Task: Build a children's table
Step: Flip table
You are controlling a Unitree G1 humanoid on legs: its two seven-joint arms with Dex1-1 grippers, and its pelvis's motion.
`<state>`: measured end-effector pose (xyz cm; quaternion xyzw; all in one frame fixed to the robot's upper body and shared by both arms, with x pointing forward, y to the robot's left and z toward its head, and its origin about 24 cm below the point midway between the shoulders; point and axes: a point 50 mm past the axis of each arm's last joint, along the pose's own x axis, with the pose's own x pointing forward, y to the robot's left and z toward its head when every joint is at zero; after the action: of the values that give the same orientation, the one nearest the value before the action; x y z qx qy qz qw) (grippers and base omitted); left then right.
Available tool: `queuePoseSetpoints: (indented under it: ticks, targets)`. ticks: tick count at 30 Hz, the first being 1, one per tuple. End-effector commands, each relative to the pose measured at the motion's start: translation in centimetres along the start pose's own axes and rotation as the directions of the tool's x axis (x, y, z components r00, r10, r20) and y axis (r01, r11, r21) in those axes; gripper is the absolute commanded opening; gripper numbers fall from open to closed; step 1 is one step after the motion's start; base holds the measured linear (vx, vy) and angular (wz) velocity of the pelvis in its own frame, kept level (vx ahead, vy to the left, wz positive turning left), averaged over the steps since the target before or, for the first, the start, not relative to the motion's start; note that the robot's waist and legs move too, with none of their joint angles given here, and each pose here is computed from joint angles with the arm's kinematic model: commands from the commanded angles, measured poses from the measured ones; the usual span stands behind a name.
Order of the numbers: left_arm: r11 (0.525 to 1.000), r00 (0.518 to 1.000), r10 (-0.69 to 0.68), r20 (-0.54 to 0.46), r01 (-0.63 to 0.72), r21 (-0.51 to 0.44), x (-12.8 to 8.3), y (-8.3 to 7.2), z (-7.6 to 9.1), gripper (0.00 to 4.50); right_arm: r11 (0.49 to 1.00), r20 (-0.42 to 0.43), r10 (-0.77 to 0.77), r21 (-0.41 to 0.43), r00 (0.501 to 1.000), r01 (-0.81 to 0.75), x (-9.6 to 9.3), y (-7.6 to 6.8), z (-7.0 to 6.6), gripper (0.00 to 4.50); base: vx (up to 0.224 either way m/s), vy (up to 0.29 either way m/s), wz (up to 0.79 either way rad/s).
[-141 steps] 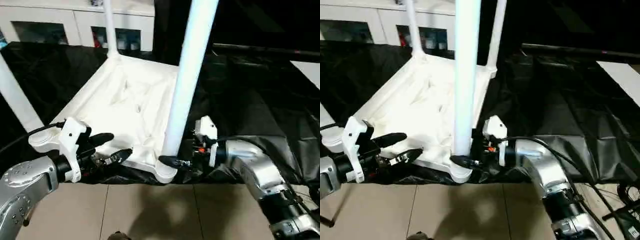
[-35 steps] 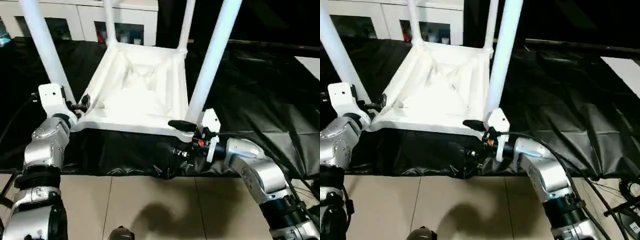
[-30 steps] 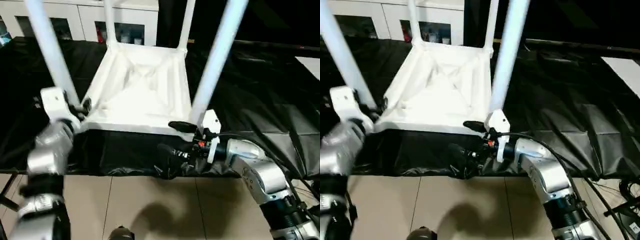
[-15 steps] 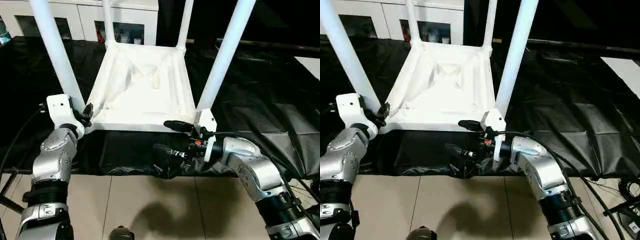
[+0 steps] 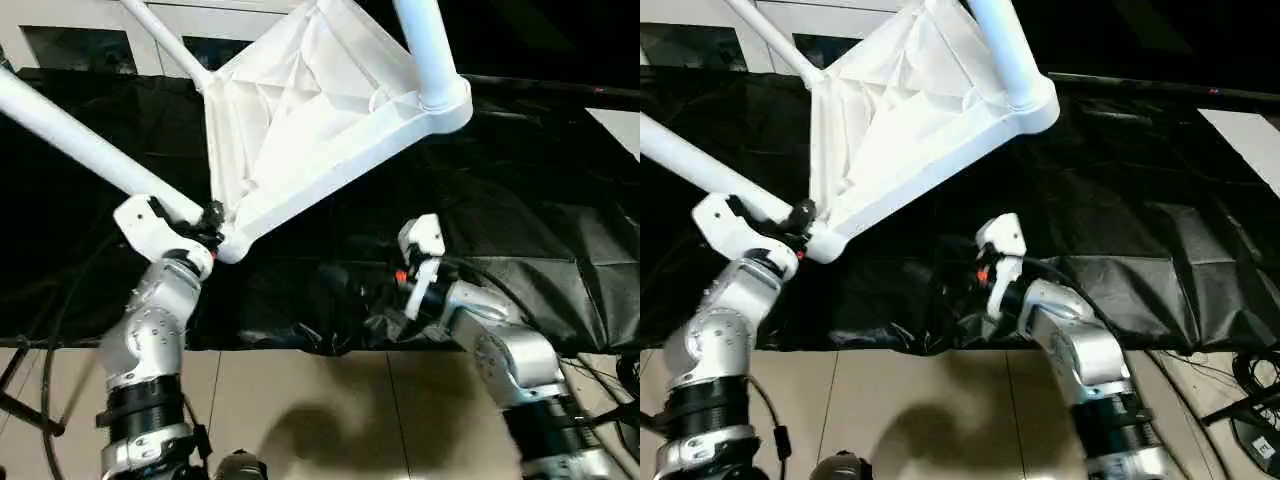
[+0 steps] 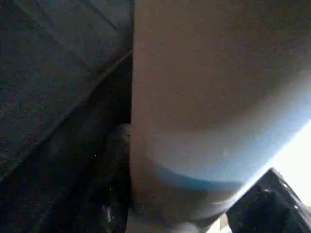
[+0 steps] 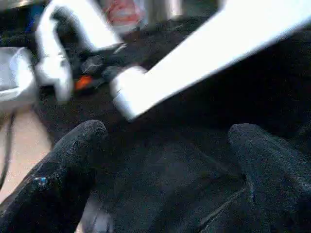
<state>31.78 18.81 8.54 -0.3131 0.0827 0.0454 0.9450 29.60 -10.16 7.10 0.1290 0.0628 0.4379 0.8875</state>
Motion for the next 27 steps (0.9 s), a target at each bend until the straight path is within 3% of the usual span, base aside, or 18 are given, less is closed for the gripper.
queuePoseSetpoints:
  ticks: [1,3,5,8,17,21,22,27]
  targets:
    - [0.995,0.994,-0.099,0.037,0.100,-0.029,-0.3,-2.6,0.7,2.22,0.992,0.087,-0.103,0.078,0.991,0.097,0.1,-1.0,0.5,4.50,0.000,0.000,0.00]
    - [0.995,0.994,-0.099,0.036,0.100,-0.029,-0.3,-2.7,0.6,2.22,0.988,0.099,-0.127,0.096,0.987,0.117,0.2,-1.2,0.6,4.50,0.000,0.000,0.00]
    - [0.994,0.994,-0.106,0.034,0.106,-0.016,-0.4,-3.0,0.6,2.22,0.967,0.128,-0.213,0.170,0.969,0.191,0.8,-2.2,0.8,4.50,0.000,0.000,0.00]
    - [0.993,0.993,-0.115,0.030,0.115,0.007,-0.4,-3.3,0.6,2.21,0.951,0.199,-0.217,0.264,0.956,0.161,1.5,-2.5,1.7,4.50,0.000,0.000,0.00]
    - [0.990,0.992,-0.124,0.013,0.123,0.075,-0.5,-3.8,0.4,2.21,0.907,0.289,-0.275,0.394,0.917,0.148,3.3,-3.7,3.5,4.50,0.000,0.000,0.00]
    - [0.982,0.990,-0.143,-0.004,0.142,0.122,-0.5,-4.2,0.2,2.21,0.884,0.299,-0.292,0.447,0.908,0.136,4.1,-4.1,3.8,4.50,0.000,0.000,0.00]
    - [0.973,0.987,-0.162,-0.010,0.162,0.162,-0.4,-4.7,0.1,2.21,0.855,0.282,-0.331,0.493,0.901,0.160,4.6,-4.7,3.9,4.50,0.000,0.000,0.00]
    - [0.964,0.981,-0.193,-0.017,0.193,0.182,-0.5,-5.5,-0.1,2.19,0.798,0.242,-0.371,0.577,0.897,0.175,5.3,-5.2,3.7,4.50,0.000,0.000,0.00]
